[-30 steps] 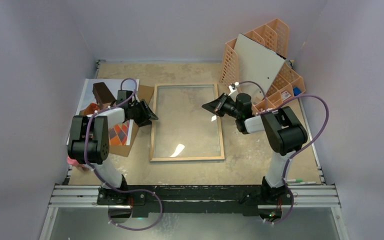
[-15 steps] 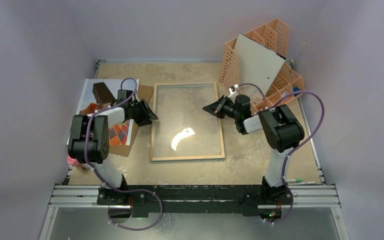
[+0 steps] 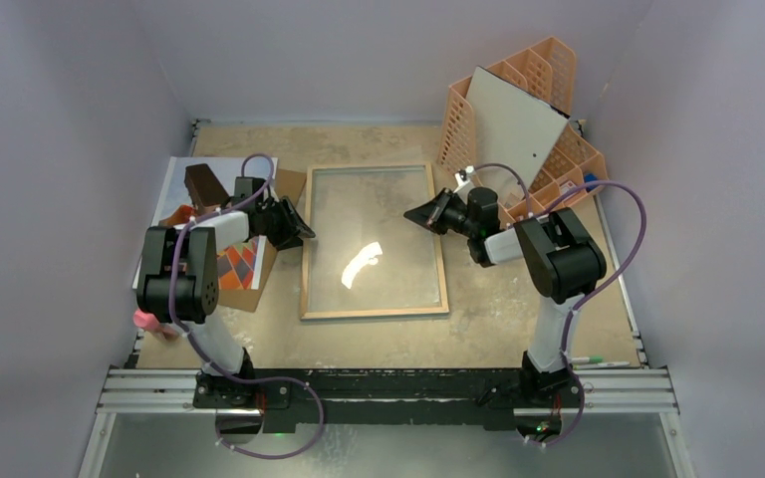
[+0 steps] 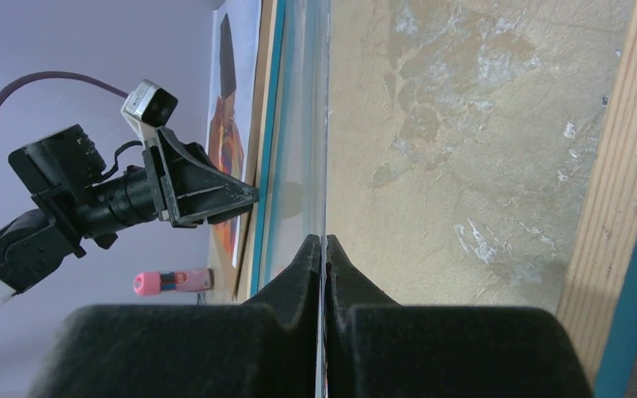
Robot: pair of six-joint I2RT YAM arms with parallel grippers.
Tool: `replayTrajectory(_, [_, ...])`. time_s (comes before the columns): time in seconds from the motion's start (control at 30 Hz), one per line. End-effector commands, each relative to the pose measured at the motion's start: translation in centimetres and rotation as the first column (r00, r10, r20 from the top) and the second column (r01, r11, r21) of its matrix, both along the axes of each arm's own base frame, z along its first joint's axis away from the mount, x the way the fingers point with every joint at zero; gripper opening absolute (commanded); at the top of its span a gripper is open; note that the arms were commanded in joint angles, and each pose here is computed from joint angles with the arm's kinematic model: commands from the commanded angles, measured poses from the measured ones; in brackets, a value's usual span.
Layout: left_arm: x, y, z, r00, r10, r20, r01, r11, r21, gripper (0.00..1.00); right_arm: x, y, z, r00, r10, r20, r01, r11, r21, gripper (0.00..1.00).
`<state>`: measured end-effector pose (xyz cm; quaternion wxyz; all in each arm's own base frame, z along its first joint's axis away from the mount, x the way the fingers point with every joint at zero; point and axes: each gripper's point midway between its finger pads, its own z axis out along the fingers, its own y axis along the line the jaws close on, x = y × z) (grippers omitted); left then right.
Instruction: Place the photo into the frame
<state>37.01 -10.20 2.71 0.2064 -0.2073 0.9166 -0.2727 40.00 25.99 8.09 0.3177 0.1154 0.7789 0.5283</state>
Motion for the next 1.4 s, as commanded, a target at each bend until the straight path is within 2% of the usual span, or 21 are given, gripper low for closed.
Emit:
replayTrajectory(0.0, [-1.5, 0.4, -2.4, 0.996, -0.026, -0.084, 0.031, 0.997, 0.066, 0.42, 2.1, 0.6, 2.0, 0.993, -0.005, 0.118, 0.008, 1.000, -0.025, 0.00])
replayTrajectory(0.33, [-1.3, 0.9, -2.4, 0.996, -0.035, -0.086, 0.044, 0.994, 0.104, 0.47, 3.3, 0.6, 2.6, 0.992, 0.008, 0.124, 0.006, 0.994, -0.107, 0.00])
replayTrajectory(0.57, [-1.8, 1.9, -3.0, 0.991, -0.032, -0.133, 0.053, 0.985, 0.162, 0.45, 3.7, 1.1, 2.0, 0.995, 0.045, 0.087, -0.032, 0.988, -0.152, 0.00])
replayTrajectory(0.93, [-2.8, 3.6, -3.4, 0.978, -0.040, -0.204, 0.093, 0.962, 0.258, 0.44, 4.4, 1.4, 2.6, 0.989, 0.086, 0.123, -0.056, 0.972, -0.226, 0.00])
replayTrajectory(1.1, [-3.6, 4.4, -3.4, 0.969, -0.057, -0.238, 0.133, 0.940, 0.315, 0.46, 4.3, 2.0, 2.6, 0.987, 0.103, 0.124, -0.070, 0.966, -0.250, 0.00])
replayTrajectory(1.37, [-4.1, 3.1, -3.4, 0.970, -0.095, -0.224, 0.153, 0.955, 0.256, 0.46, 3.3, 2.5, 1.5, 0.991, 0.118, 0.060, -0.104, 0.975, -0.196, 0.00])
